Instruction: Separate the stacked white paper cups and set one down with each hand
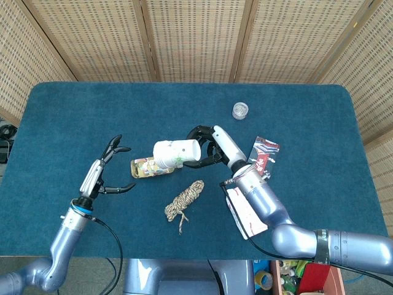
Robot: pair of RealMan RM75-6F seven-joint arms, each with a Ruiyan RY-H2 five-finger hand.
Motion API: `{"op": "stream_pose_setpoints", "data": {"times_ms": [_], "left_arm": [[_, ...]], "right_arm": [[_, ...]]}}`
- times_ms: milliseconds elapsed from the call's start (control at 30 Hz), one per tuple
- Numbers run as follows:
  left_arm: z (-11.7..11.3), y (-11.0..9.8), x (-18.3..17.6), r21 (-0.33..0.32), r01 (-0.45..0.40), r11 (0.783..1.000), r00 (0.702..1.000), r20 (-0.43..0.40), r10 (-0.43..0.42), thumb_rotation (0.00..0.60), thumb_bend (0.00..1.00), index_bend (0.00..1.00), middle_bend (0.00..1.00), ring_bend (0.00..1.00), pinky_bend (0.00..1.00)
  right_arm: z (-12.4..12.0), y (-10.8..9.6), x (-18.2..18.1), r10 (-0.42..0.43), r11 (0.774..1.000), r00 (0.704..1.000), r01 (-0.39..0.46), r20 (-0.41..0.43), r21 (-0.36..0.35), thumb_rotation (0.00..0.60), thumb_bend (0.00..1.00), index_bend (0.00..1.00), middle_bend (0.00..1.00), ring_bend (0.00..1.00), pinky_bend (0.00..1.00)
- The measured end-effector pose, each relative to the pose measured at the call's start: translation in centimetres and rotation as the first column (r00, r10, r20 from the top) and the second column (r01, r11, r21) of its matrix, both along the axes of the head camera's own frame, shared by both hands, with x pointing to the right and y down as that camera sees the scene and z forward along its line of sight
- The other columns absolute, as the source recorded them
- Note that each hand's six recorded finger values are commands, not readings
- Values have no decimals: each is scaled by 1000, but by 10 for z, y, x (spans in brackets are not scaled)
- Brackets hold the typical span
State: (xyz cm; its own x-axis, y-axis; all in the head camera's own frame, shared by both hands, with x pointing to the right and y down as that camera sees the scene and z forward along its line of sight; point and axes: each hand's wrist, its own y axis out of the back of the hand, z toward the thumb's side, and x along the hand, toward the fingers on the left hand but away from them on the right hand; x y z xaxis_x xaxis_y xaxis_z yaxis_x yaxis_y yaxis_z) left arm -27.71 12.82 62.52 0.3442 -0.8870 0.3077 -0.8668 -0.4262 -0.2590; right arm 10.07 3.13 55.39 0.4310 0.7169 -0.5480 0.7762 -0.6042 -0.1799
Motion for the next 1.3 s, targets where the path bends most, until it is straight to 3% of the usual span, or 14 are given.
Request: {"op": "stream_pose_setpoints", "data": {"times_ms": [167,300,633,867,1067,1300], "left_arm": [[4,0,26,-41,37,998,983,-181,-44,600,188,362,41,0,0],[9,4,42,-49,37,998,965,-256,-49,600,188,393,43,0,0],[17,9,61,-65,51,997,943,-326,-69,600,188,471,61,0,0],[19,2,63,-63,65,996,942,-325,-82,600,188,507,74,0,0],[22,2,70,-67,49,997,944,-322,-68,600,267,518,79,0,0],[22,4,75,-67,46,997,942,-329,-65,600,276,520,81,0,0]], "right_arm": [[4,3,-4,-4,1000,1000,4,2,-10,600,272,730,642,525,766],[6,3,-5,-6,1000,1000,6,1,-13,600,272,730,642,524,766],[12,6,-8,-13,999,1000,13,1,-30,600,272,730,643,524,766],[14,8,-7,-18,999,1000,18,-2,-35,600,272,730,643,524,766],[16,9,-4,-14,999,1000,14,-4,-41,600,272,730,642,524,767],[18,10,-2,-10,999,1000,10,-6,-46,600,272,730,642,525,767]]}}
